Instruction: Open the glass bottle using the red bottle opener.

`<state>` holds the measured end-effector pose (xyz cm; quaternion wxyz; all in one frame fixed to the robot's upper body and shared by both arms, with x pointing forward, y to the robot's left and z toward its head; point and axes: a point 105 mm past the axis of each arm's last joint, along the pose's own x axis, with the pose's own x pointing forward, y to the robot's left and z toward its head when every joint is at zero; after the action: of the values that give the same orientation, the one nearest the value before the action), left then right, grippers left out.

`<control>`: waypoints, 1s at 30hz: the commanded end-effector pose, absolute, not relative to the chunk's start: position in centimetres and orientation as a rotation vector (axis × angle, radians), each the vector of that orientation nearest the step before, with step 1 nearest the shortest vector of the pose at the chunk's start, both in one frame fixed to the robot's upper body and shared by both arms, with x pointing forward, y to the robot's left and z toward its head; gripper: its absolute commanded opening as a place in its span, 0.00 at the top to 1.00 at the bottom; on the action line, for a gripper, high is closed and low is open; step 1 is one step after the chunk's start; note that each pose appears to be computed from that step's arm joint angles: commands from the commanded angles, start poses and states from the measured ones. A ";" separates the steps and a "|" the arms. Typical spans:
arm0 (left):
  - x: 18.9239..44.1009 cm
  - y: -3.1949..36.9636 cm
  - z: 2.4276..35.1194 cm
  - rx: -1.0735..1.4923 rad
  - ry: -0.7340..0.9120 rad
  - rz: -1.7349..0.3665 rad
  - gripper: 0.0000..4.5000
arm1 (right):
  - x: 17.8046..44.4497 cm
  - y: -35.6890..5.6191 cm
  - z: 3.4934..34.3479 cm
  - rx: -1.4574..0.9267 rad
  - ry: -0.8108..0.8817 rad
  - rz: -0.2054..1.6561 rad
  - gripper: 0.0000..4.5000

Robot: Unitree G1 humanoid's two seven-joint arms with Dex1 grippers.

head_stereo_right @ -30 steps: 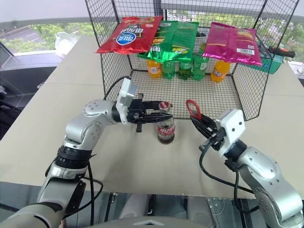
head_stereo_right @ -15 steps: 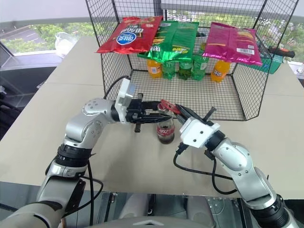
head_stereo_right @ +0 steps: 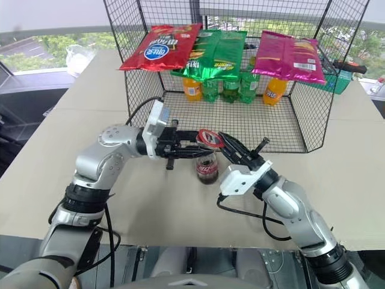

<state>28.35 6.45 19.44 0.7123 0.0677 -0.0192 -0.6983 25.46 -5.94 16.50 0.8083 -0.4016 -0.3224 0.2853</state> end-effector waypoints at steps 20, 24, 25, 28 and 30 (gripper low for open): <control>27.9 6.6 18.6 0.119 -0.018 -1.552 0.74 | 23.2 -1.5 10.5 -0.884 -0.761 0.872 1.00; 28.0 6.4 18.7 0.135 -0.026 -1.550 0.74 | 23.8 -0.7 9.7 -0.971 -0.785 0.876 1.00; 28.1 6.4 18.8 0.141 -0.029 -1.549 0.74 | 24.0 -0.7 9.8 -0.976 -0.793 0.872 1.00; 28.1 6.3 18.9 0.147 -0.033 -1.550 0.74 | 24.0 -0.7 11.1 -0.933 -0.822 0.858 1.00; 28.2 6.2 18.9 0.148 -0.033 -1.550 0.74 | 23.9 -0.6 11.6 -0.931 -0.847 0.865 1.00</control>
<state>28.61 7.71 19.06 0.7300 0.0661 -0.0185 -0.6800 26.83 -4.22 15.84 0.7781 -0.3976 -0.4067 0.2664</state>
